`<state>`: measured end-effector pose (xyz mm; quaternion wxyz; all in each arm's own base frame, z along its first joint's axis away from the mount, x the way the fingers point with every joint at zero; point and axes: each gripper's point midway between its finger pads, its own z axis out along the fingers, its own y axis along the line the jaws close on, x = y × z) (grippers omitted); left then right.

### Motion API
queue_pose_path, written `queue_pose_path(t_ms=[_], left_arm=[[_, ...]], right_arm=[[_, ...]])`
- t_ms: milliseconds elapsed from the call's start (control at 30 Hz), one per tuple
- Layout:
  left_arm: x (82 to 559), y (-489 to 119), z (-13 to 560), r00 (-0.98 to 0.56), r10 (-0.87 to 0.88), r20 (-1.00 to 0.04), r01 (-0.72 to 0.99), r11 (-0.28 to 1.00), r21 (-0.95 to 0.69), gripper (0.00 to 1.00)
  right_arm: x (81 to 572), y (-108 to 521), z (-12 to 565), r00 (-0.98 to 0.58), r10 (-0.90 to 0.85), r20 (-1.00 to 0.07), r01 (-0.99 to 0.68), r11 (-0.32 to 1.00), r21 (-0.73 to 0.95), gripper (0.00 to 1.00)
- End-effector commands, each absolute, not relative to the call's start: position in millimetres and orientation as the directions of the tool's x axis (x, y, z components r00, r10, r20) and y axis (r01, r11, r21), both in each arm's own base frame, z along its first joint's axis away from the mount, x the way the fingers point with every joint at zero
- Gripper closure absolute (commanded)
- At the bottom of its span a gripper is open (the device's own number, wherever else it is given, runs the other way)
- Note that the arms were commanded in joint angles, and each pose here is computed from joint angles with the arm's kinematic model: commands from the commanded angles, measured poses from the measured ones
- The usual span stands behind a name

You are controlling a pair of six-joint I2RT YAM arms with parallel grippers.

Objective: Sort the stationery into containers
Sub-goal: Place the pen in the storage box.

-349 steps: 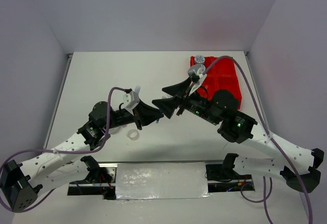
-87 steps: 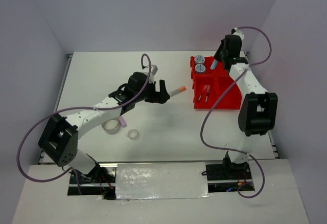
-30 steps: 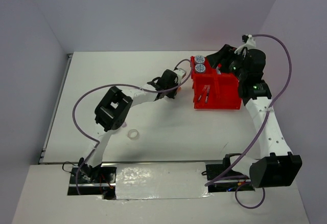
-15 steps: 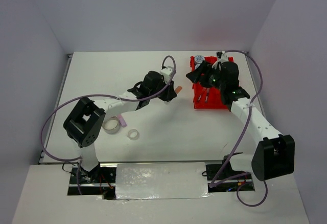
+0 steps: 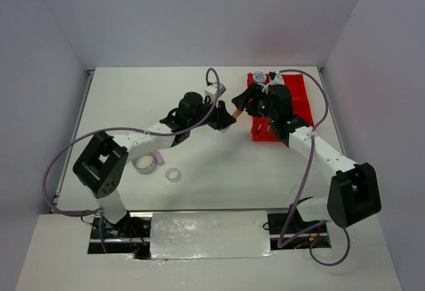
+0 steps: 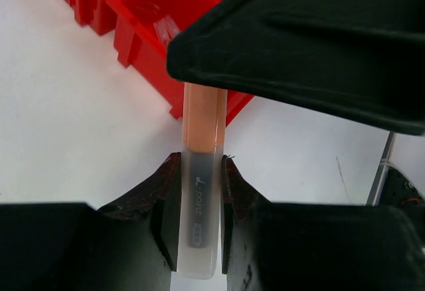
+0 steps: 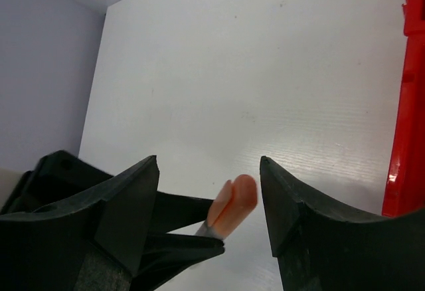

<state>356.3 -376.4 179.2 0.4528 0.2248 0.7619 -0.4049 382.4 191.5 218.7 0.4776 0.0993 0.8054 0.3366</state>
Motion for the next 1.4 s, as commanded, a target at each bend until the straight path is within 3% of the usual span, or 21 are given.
queue_pose_path(t_ms=[0, 133, 333, 433, 467, 533, 567, 600, 700, 867, 1033, 1367], left_arm=[[351, -380, 234, -0.386, -0.115, -0.915, 0.772, 0.503, -0.389, 1.0], [349, -380, 245, -0.371, -0.13, -0.919, 0.785, 0.485, -0.386, 1.0], [355, -378, 249, -0.358, -0.141, -0.923, 0.771, 0.513, -0.378, 1.0], [360, -376, 246, -0.355, -0.137, -0.925, 0.756, 0.54, -0.37, 1.0], [362, -374, 246, -0.357, -0.139, -0.924, 0.747, 0.552, -0.372, 0.98], [366, -369, 245, -0.357, -0.142, -0.923, 0.724, 0.583, -0.37, 0.69], [367, -368, 244, -0.36, -0.141, -0.922, 0.715, 0.594, -0.37, 0.47], [368, -366, 245, -0.359, -0.14, -0.923, 0.707, 0.606, -0.366, 0.02], [375, -353, 237, -0.389, -0.109, -0.915, 0.64, 0.682, -0.354, 0.01], [387, -295, 199, -0.522, -0.075, -0.849, 0.364, 0.881, -0.302, 0.01], [383, -224, 159, -0.646, -0.153, -0.748, 0.108, 0.952, -0.288, 0.01], [361, -205, 143, -0.695, -0.144, -0.705, 0.115, 0.945, -0.307, 0.01]], right_arm=[[391, 186, 224, -0.472, 0.508, -0.72, -0.133, 0.766, 0.628, 0.31], [388, 197, 215, -0.504, 0.489, -0.712, -0.143, 0.765, 0.627, 0.33], [377, 233, 205, -0.606, 0.457, -0.651, -0.216, 0.693, 0.688, 0.48], [371, 251, 208, -0.647, 0.451, -0.615, -0.256, 0.631, 0.732, 0.75], [371, 253, 208, -0.656, 0.455, -0.603, -0.254, 0.618, 0.744, 0.95], [374, 254, 209, -0.657, 0.455, -0.602, -0.251, 0.62, 0.743, 1.0], [375, 252, 207, -0.653, 0.447, -0.611, -0.249, 0.635, 0.731, 1.0], [385, 244, 206, -0.622, 0.457, -0.635, -0.228, 0.671, 0.706, 1.0], [419, 206, 199, -0.556, 0.437, -0.706, -0.131, 0.794, 0.594, 1.0], [489, 101, 213, -0.423, 0.41, -0.808, 0.088, 0.906, 0.414, 1.0], [540, -9, 227, -0.314, 0.345, -0.884, 0.336, 0.912, 0.236, 1.0], [612, -86, 191, -0.34, 0.365, -0.867, 0.423, 0.882, 0.206, 0.98]])
